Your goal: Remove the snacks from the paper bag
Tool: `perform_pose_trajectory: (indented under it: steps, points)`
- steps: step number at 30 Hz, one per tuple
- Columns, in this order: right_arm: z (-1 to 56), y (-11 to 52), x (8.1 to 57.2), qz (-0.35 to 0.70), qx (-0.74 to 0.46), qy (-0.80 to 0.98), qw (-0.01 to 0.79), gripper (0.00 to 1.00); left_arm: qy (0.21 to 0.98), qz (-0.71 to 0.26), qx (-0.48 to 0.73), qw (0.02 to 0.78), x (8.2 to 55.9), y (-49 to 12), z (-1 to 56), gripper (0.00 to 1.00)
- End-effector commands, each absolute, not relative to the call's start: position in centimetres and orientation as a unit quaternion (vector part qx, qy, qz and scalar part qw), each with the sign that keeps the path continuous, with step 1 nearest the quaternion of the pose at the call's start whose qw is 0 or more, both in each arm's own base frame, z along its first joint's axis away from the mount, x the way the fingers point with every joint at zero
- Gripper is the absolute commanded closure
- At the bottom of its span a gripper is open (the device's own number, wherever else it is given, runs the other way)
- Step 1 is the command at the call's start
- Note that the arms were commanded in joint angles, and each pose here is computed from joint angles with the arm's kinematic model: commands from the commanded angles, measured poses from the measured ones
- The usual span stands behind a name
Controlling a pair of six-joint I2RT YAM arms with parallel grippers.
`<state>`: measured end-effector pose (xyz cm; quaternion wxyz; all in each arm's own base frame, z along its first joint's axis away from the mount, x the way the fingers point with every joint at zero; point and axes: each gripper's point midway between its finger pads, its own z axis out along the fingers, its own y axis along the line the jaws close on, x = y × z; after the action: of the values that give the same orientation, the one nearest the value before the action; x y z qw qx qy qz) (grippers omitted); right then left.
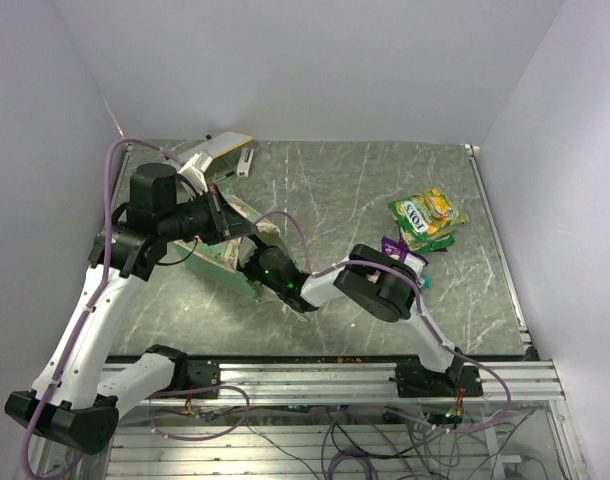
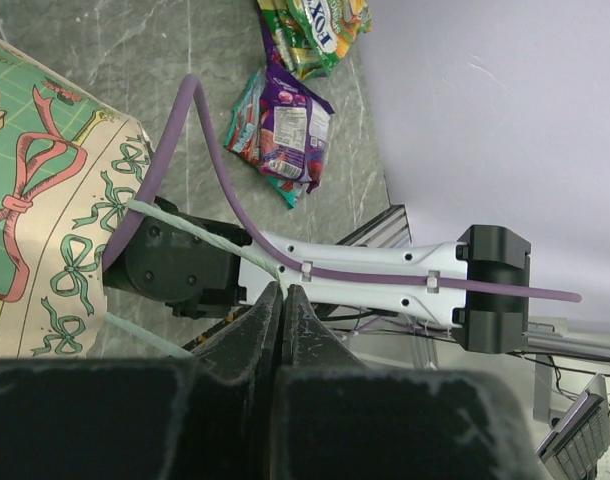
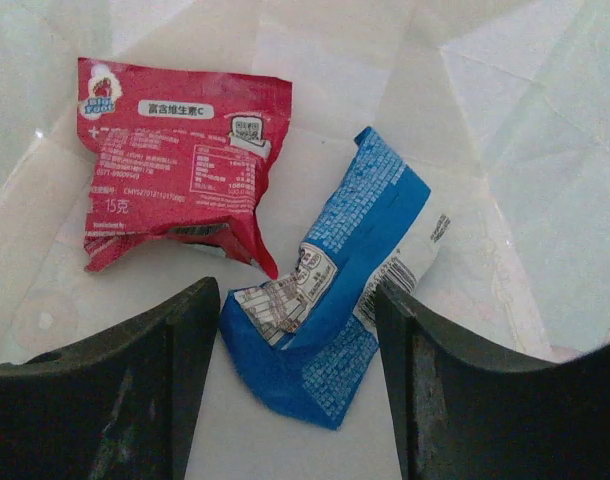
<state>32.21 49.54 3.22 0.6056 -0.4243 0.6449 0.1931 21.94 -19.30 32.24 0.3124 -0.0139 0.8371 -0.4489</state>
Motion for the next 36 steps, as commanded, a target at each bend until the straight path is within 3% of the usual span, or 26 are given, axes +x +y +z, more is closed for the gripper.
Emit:
perform_pose_trajectory:
  steps: [1,6,12,17,36]
  points:
    - [-0.9,47.7,32.6,0.137,-0.431,0.686,0.569,0.40,0.831,-0.453,-0.014,0.324,21.2,-18.9,33.0,0.93]
    - [0.2,47.5,32.8,0.129,-0.436,0.678,0.578,0.67,0.846,-0.427,-0.032,0.318,21.0,-18.1,31.9,0.93]
    - [2.6,47.1,32.7,0.129,-0.431,0.667,0.593,0.86,0.861,-0.393,-0.061,0.316,21.1,-17.0,30.7,0.93]
    - [5.0,46.5,31.7,0.154,-0.429,0.651,0.607,0.93,0.866,-0.380,-0.075,0.318,21.1,-16.5,30.3,0.93]
    - [11.3,40.4,24.3,0.227,-0.438,0.642,0.587,0.99,0.833,-0.425,-0.095,0.342,25.0,-18.3,31.6,0.93]
